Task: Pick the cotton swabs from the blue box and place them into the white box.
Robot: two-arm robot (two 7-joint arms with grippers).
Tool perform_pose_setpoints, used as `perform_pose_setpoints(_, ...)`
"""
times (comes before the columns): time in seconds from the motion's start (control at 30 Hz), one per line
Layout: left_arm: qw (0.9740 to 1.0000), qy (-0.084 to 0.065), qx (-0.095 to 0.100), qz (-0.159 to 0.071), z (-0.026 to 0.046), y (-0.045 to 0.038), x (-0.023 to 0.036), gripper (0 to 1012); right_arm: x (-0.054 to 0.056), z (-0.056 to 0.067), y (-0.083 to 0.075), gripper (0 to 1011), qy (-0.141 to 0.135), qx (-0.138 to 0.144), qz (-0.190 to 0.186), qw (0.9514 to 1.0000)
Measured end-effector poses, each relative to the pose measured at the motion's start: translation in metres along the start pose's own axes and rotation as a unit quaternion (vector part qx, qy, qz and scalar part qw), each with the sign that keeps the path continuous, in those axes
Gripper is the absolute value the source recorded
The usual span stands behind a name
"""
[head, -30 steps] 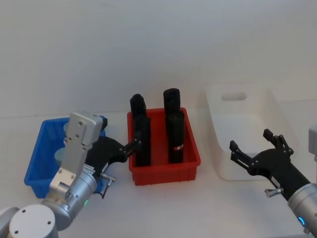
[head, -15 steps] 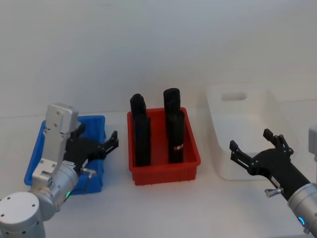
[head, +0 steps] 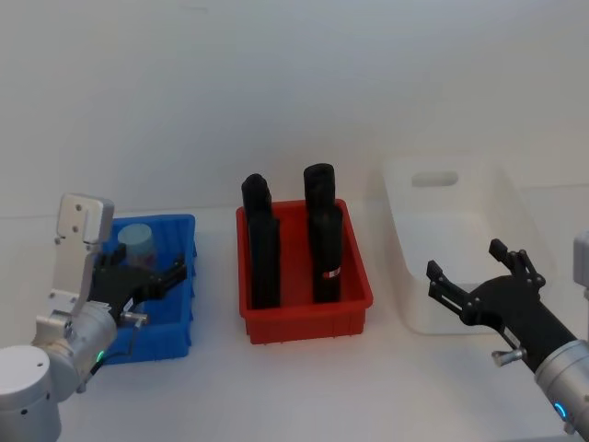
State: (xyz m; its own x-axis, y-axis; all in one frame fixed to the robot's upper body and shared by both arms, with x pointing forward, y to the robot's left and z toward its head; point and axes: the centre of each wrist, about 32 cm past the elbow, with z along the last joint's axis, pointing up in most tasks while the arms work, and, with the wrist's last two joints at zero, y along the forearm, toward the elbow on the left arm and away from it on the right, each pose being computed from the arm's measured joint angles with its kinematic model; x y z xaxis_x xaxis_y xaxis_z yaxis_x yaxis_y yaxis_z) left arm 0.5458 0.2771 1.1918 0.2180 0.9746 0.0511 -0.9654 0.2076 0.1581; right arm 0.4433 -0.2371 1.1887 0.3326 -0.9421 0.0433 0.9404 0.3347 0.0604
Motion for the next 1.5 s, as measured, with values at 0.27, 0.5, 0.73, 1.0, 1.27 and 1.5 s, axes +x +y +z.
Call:
perform_pose_setpoints(0.27,0.9997,0.004,0.020,0.010,-0.0055,-0.0047,0.0127,999,0.000,0.000,0.000,1002,0.000,0.000,0.000,1.0000)
perform_pose_setpoints(0.5,0.9991,0.004,0.036,0.021,-0.0107,-0.0081,0.0225,1000,0.000,0.000,0.000,1002,0.000,0.000,0.000,1.0000)
perform_pose_setpoints(0.73,0.9982,0.003,0.052,0.029,-0.0156,-0.0121,0.0313,1000,0.000,0.000,0.000,1002,0.000,0.000,0.000,1.0000)
perform_pose_setpoints(1.0,0.9974,0.006,0.066,0.029,-0.0204,-0.0163,0.0394,1000,0.000,0.000,0.000,1002,0.000,0.000,0.000,1.0000)
perform_pose_setpoints(1.27,0.9969,0.015,0.075,0.022,-0.0252,-0.0202,0.0467,1000,0.000,0.000,0.000,1002,0.000,0.000,0.000,1.0000)
perform_pose_setpoints(1.5,0.9967,0.025,0.076,0.014,-0.0284,-0.0220,0.0505,867,0.000,0.000,0.000,1002,0.000,0.000,0.000,1.0000)
